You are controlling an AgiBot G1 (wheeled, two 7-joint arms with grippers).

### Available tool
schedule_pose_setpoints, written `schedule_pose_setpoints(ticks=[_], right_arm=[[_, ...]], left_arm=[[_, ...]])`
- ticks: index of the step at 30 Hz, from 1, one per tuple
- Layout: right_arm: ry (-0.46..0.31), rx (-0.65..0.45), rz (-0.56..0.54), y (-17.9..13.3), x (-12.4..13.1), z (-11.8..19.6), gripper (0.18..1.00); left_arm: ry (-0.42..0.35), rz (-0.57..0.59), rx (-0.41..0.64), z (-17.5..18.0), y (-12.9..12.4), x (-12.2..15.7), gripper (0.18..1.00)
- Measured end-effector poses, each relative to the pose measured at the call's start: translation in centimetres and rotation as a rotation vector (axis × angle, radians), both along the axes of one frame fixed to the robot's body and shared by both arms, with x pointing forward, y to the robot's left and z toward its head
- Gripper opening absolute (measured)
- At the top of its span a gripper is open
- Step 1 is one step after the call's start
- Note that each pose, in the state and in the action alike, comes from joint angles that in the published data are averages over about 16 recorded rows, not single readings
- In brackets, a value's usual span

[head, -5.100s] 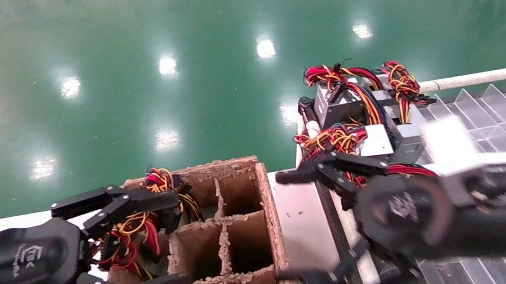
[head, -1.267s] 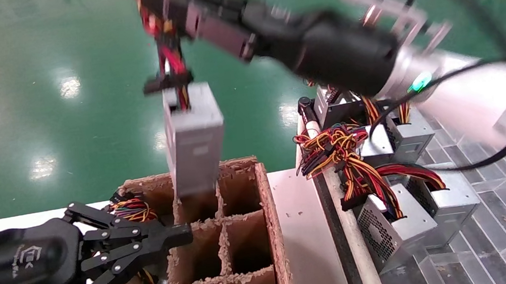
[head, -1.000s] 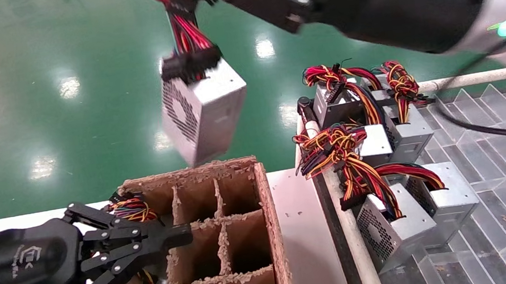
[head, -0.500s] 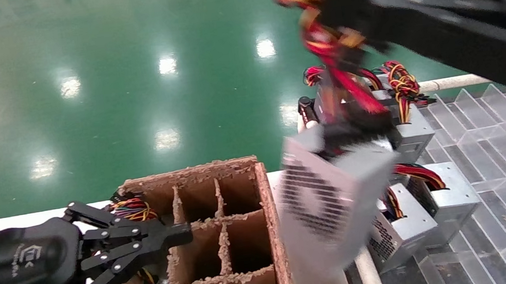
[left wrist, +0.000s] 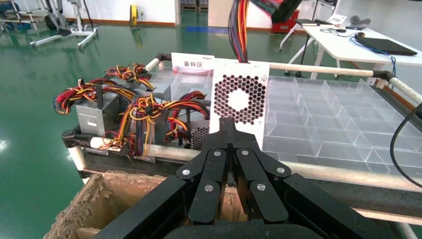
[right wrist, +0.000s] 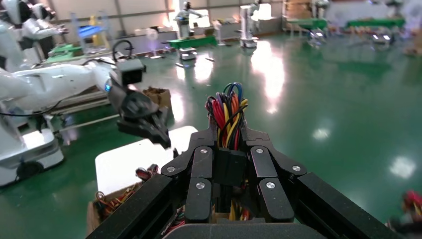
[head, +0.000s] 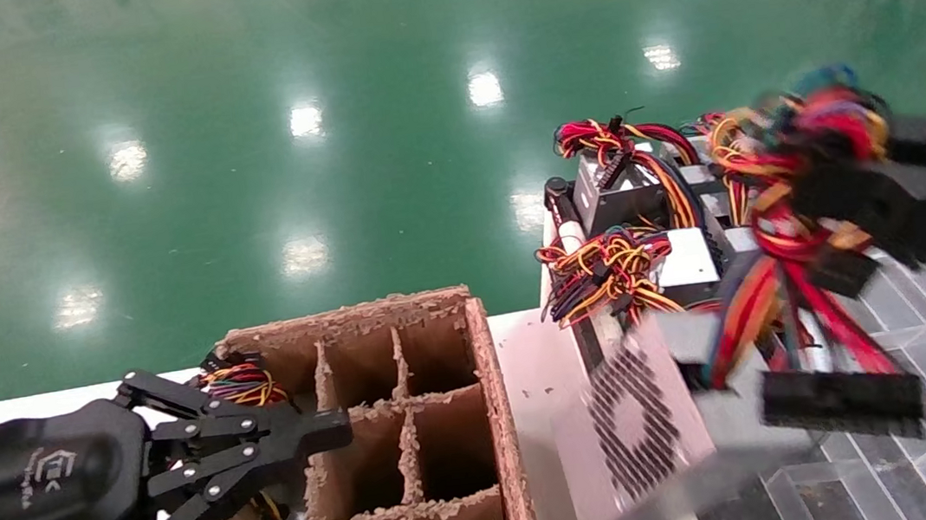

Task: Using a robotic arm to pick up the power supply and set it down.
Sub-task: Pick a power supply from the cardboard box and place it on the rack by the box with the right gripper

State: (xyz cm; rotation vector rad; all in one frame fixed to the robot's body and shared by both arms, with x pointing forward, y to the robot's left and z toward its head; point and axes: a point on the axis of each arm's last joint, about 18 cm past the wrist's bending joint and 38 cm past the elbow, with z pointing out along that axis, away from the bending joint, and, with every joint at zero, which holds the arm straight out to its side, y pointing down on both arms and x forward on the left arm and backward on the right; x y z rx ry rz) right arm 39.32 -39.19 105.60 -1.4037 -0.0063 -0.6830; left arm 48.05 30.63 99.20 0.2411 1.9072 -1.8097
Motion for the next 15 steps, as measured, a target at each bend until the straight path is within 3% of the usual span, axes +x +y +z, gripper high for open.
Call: schedule_pose_setpoints(ticks=[15], right_arm=[[0.079, 0.051, -0.21, -6.3, -5.7, -4.0, 0.253]], left_arm=[[0.0, 0.0, 0.0, 0.0, 0.0, 0.0, 0.191]])
